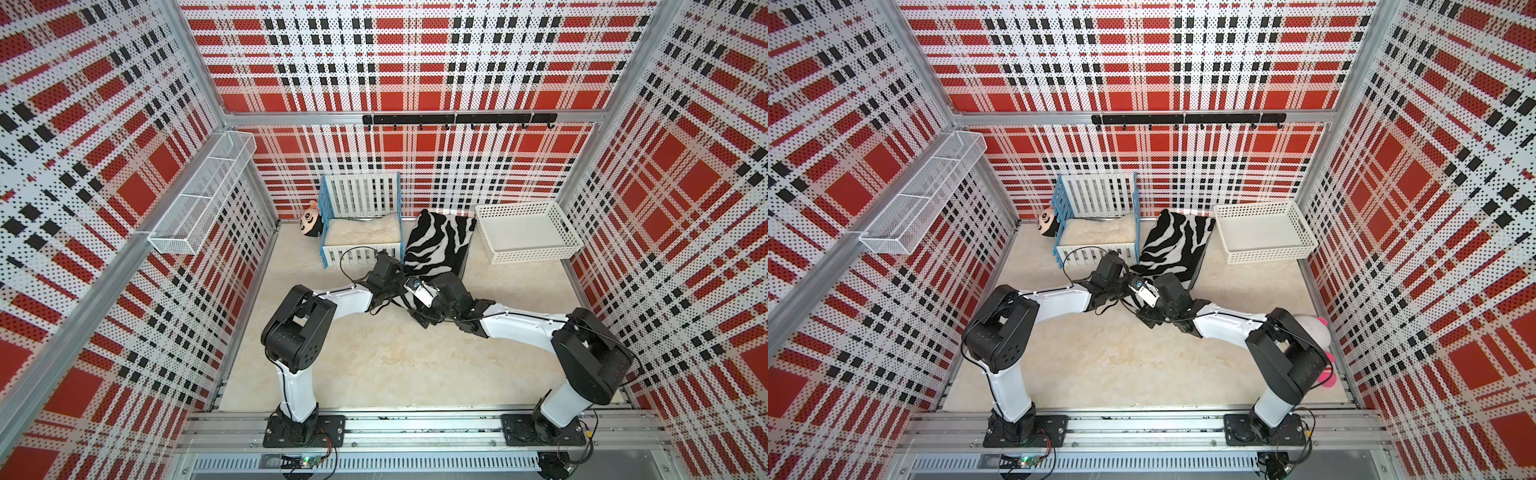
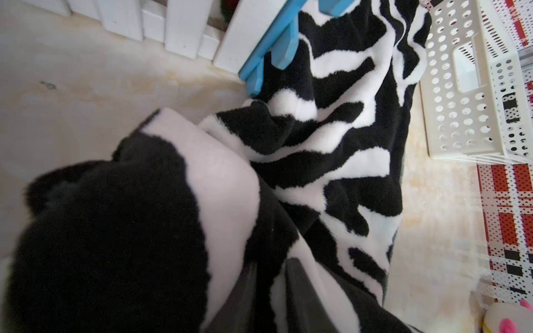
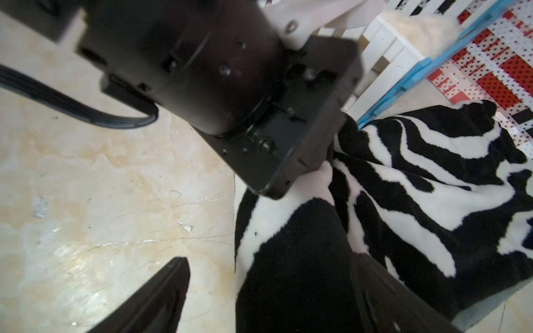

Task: Roll up the pillowcase
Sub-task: Roll the pillowcase at the center of the board.

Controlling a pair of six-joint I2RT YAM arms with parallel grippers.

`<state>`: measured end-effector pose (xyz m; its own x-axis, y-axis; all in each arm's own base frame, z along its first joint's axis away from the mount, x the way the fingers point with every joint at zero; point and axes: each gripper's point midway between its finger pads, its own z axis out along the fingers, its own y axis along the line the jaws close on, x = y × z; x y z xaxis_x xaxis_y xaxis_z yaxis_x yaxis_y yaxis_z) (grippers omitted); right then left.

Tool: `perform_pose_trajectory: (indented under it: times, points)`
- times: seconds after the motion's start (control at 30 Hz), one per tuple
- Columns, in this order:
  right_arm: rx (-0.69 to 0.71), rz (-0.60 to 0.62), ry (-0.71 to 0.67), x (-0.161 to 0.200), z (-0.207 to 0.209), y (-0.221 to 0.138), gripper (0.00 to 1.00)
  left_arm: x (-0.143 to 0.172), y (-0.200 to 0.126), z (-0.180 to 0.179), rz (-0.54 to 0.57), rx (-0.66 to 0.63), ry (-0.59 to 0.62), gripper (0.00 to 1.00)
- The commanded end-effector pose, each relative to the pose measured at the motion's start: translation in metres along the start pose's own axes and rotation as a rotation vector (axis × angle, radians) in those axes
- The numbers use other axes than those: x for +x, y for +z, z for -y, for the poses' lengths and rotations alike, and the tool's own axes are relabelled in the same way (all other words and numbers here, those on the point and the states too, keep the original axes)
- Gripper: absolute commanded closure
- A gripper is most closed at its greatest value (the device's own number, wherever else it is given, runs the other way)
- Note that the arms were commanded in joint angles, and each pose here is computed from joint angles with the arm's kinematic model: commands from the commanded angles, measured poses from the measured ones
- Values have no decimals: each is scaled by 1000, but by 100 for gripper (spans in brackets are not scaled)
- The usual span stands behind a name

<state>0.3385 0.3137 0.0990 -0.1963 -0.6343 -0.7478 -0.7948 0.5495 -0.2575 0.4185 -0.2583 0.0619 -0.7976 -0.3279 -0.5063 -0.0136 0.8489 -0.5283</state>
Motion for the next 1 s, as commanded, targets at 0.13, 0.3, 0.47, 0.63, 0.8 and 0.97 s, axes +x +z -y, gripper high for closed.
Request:
perform_pose_trajectory:
  times: [0.13, 0.3, 0.47, 0.63, 0.8, 0.97]
  points:
    - [42, -88, -83, 21, 3, 22, 7, 13, 5, -7, -42, -23, 2, 76]
    - [3, -150, -27, 40, -6, 31, 42, 8, 1, -7, -34, -19, -8, 76]
    - [-34, -196, 15, 55, -16, 34, 68, -6, -11, -6, -6, -1, -32, 76]
    - [-123, -195, 76, 52, -31, 29, 94, -32, -37, 0, 46, 40, -58, 75]
    - [-331, -133, 204, 27, -63, 16, 100, -64, -77, -5, 129, 50, -87, 74]
    - [-479, -113, 355, 14, -84, 3, 100, -83, -111, -23, 196, 37, -117, 74]
